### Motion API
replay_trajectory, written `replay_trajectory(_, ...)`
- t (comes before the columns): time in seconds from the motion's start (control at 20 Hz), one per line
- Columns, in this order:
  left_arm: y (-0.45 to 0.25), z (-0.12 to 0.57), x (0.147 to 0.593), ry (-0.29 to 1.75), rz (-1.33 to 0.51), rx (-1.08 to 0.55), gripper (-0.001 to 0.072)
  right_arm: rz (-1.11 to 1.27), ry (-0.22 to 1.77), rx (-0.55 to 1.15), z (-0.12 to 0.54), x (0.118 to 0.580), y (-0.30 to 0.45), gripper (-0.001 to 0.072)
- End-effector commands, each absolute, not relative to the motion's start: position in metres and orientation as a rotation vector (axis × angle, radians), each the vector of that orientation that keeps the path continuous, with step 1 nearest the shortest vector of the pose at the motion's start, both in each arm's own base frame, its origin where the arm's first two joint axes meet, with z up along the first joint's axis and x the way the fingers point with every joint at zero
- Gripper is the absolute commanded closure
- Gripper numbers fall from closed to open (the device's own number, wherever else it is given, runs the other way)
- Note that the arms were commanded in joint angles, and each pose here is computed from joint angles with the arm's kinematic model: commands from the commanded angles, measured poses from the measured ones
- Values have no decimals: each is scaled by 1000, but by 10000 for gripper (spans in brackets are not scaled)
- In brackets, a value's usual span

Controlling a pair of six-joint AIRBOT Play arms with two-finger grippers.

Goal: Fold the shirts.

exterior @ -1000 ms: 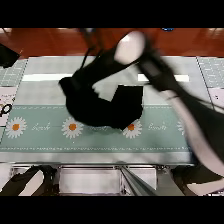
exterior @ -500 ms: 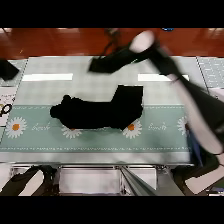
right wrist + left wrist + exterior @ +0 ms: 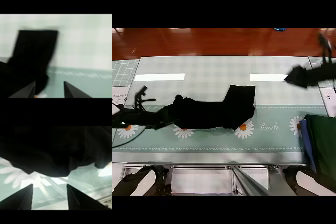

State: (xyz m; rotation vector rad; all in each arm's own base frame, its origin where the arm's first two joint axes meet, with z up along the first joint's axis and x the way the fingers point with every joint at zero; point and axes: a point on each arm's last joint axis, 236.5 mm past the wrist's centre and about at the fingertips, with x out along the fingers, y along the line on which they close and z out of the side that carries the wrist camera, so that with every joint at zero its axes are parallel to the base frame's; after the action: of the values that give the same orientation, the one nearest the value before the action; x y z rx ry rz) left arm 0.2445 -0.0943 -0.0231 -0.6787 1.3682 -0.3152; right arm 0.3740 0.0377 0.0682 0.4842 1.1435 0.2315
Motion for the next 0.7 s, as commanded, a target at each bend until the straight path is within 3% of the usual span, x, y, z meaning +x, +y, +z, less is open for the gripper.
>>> replay_trajectory(0.0,-117,-42,241,1362,-336,-817,199,153,1160,653,11,314,16,304)
replay_trajectory(0.4,-129,-77,308,1138,-222,-648,199,247,1299,647,-36,272,65,304)
replay_trajectory(0.65,-132,-78,335,1105,-207,-628,205,297,1282,611,-36,280,106,305)
